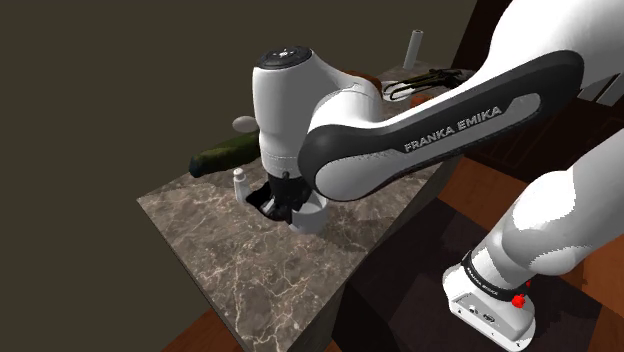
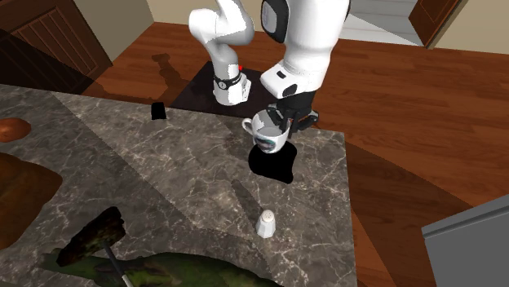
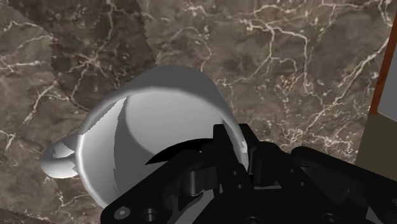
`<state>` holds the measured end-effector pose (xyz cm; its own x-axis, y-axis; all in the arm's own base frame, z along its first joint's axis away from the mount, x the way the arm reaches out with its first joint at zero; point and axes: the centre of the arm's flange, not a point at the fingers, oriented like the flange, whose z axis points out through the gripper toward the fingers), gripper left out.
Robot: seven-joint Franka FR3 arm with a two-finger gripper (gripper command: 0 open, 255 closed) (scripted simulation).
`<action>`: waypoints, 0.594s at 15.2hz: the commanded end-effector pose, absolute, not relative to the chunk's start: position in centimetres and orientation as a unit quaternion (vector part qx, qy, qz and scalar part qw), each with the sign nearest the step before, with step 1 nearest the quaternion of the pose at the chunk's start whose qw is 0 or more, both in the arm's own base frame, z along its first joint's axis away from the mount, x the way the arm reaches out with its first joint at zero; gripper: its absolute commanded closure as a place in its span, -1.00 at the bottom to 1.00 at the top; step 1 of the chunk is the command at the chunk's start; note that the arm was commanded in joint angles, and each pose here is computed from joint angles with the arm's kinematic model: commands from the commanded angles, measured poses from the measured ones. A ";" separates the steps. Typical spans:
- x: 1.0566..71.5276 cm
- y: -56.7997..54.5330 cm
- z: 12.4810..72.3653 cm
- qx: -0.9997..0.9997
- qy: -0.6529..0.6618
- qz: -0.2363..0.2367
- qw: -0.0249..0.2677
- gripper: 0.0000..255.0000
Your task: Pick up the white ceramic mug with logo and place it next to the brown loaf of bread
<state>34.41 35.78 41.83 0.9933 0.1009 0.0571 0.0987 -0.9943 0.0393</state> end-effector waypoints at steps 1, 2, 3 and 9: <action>34.4 35.8 43.0 0.998 0.050 0.030 0.018 1.00; 34.4 35.8 43.5 0.998 0.050 0.030 0.018 1.00; 34.4 35.8 44.0 0.998 0.050 0.030 0.018 1.00; 34.4 35.8 47.2 0.998 0.050 0.030 0.018 1.00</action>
